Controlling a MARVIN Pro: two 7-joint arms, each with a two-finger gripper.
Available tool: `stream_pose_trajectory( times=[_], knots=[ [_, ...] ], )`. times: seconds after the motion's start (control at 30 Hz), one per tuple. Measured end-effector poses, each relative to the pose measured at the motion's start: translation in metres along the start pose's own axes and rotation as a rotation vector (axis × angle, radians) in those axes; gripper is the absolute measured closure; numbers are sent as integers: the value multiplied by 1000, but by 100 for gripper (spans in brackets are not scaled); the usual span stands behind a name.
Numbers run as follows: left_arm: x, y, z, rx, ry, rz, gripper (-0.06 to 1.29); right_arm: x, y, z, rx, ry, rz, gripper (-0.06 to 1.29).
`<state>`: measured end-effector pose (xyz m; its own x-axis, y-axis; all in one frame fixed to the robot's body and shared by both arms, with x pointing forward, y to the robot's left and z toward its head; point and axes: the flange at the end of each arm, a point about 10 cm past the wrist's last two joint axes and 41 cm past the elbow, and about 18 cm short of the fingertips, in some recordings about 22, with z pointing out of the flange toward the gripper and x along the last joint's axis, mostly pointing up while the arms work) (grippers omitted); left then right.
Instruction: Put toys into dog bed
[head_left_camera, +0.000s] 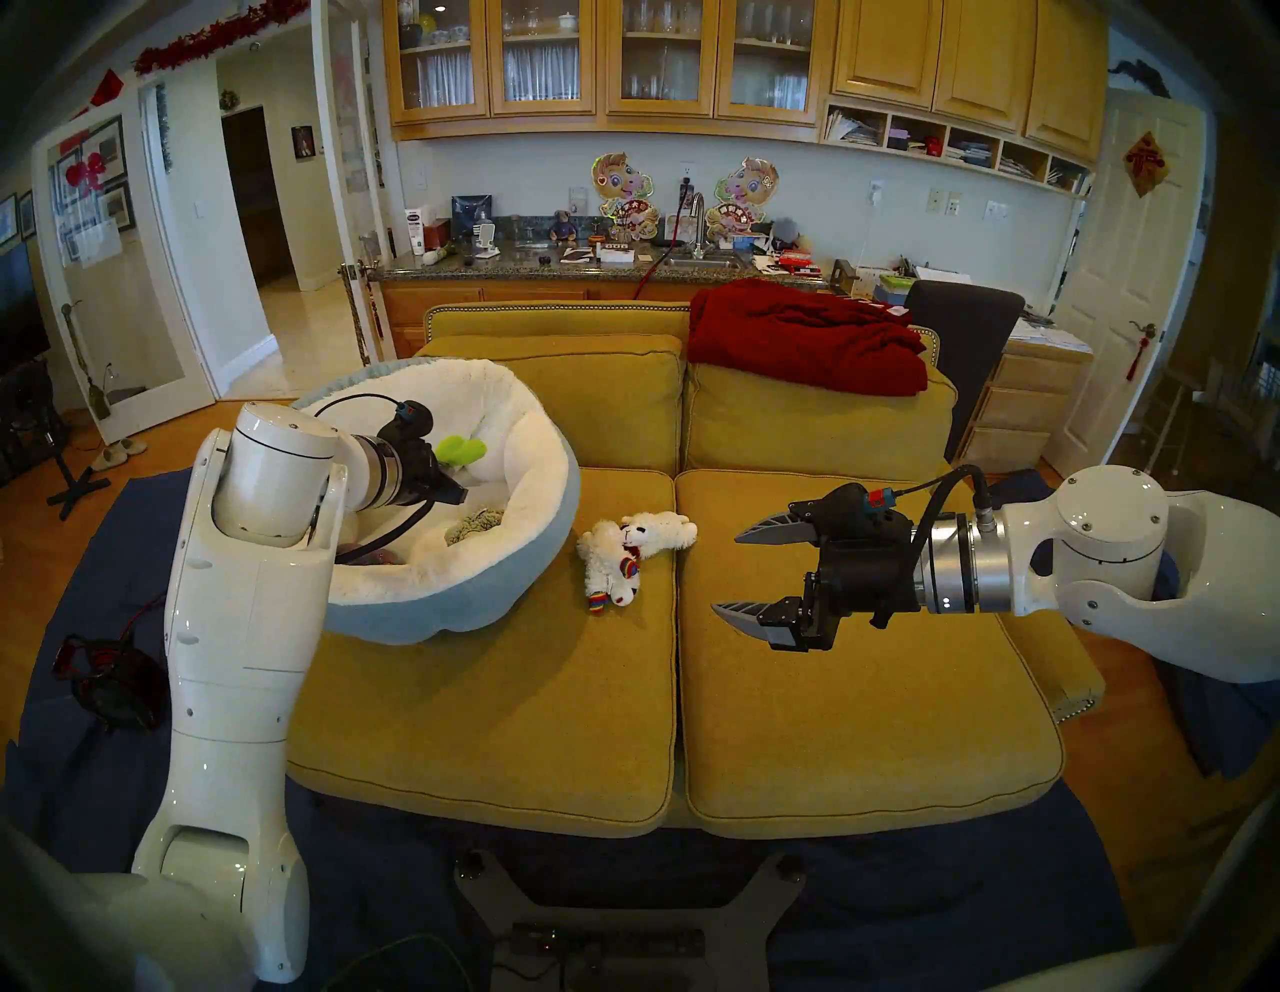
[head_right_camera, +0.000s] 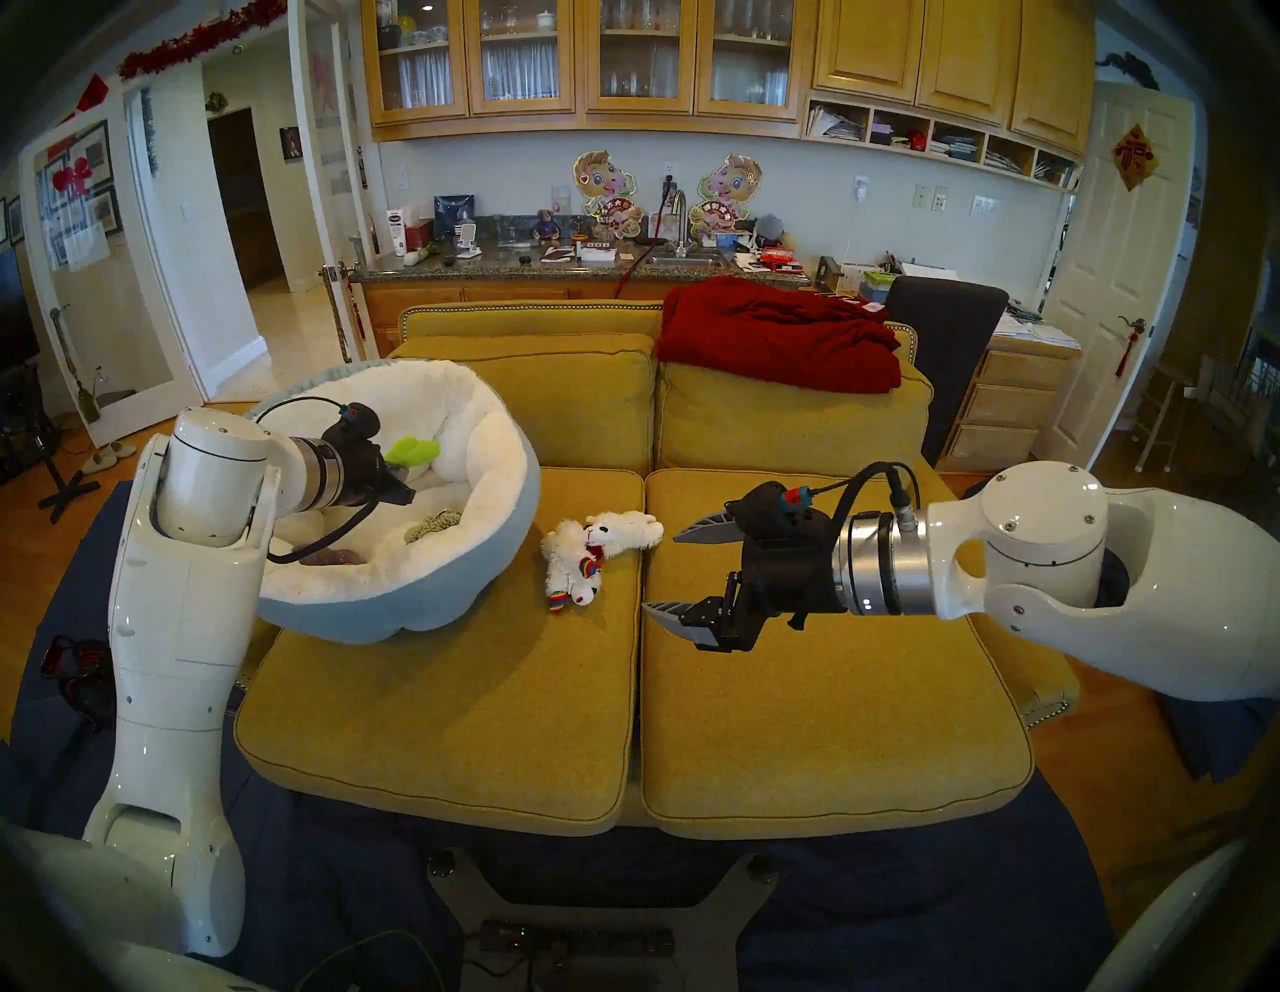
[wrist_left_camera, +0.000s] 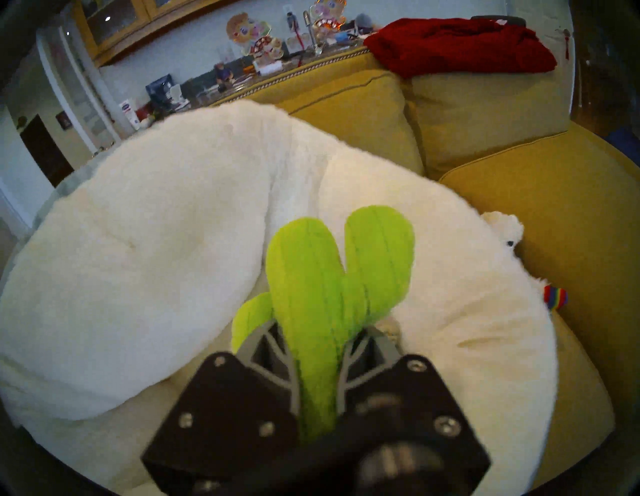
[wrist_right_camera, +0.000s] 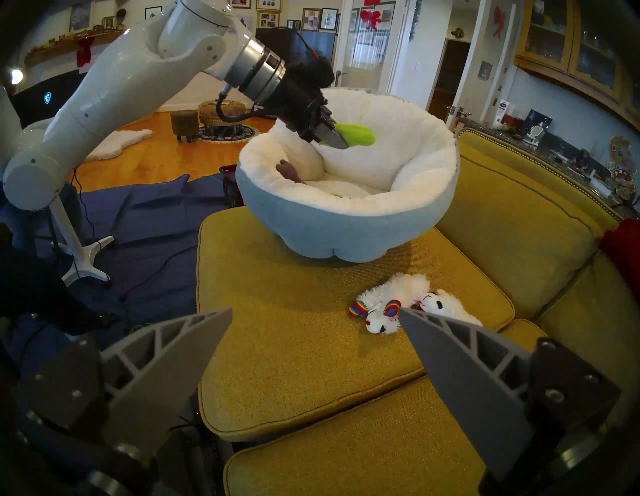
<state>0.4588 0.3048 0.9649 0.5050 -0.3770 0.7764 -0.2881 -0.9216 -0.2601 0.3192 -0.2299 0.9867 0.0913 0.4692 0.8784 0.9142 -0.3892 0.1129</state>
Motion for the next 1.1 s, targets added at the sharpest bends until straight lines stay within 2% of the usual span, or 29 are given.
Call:
stream_pose_trajectory(
  times=[0.27, 0.3, 0.4, 0.43, 0.47, 0.5, 0.53, 0.6, 0.67, 0.9, 1.03, 1.1],
  knots=[
    [-3, -20, 14, 11, -45, -26, 111, 0, 0, 0, 0, 0, 0, -2],
    [-3, -22, 16, 10, -51, -30, 97, 0, 0, 0, 0, 0, 0, -2],
    [-3, -26, 20, 7, -63, -36, 88, 0, 0, 0, 0, 0, 0, -2],
    [-3, -27, 21, 6, -66, -38, 71, 0, 0, 0, 0, 0, 0, -2],
    [-2, -28, 21, 5, -67, -39, 62, 0, 0, 0, 0, 0, 0, -2],
    [-2, -30, 22, 4, -69, -40, 44, 0, 0, 0, 0, 0, 0, -2],
    [-1, -31, 23, 3, -70, -41, 36, 0, 0, 0, 0, 0, 0, -2],
    [3, -34, 22, 5, -67, -41, 8, 0, 0, 0, 0, 0, 0, -2],
    [8, -36, 21, 9, -60, -38, 2, 0, 0, 0, 0, 0, 0, -2],
    [23, -36, 9, 28, -21, -5, 2, 0, 0, 0, 0, 0, 0, -2],
    [33, -20, 3, 8, 8, 36, 2, 0, 0, 0, 0, 0, 0, -2],
    [35, -6, 2, -18, 18, 60, 2, 0, 0, 0, 0, 0, 0, -2]
  ],
)
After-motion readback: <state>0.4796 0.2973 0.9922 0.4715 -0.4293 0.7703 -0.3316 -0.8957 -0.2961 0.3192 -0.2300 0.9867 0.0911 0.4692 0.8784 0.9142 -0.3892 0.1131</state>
